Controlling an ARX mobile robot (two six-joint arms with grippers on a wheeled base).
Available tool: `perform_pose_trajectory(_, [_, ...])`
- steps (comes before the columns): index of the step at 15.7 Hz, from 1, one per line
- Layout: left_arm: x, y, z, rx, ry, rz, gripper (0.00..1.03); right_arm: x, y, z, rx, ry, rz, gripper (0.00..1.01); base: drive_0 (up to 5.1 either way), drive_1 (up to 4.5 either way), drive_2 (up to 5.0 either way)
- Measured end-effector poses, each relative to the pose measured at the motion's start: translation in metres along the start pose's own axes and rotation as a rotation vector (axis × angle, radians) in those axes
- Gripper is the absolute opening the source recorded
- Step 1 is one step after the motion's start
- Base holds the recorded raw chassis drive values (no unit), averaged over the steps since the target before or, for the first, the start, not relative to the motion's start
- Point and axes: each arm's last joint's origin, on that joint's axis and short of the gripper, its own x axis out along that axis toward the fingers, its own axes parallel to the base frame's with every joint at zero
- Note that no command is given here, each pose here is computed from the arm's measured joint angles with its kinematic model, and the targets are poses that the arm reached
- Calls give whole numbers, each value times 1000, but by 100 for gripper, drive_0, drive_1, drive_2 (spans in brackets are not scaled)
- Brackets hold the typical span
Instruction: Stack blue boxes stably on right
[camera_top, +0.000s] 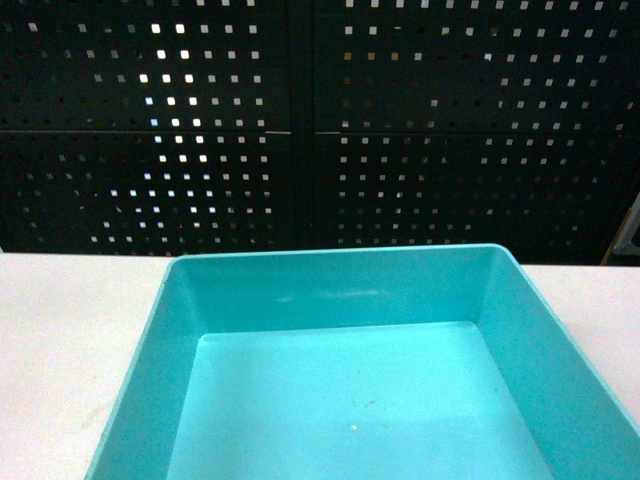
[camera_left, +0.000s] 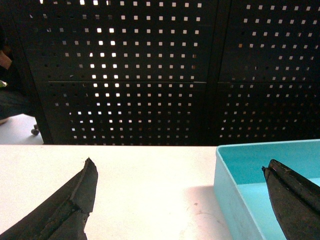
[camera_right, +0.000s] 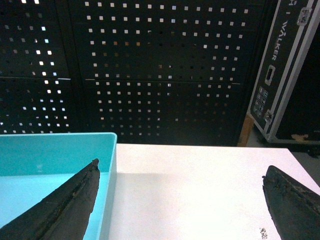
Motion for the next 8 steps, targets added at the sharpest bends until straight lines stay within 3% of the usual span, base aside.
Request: perform_pose_trajectory(8, [0, 0, 0, 0, 0, 0, 98, 0, 0, 0, 0, 0, 0, 98, 0, 0, 0])
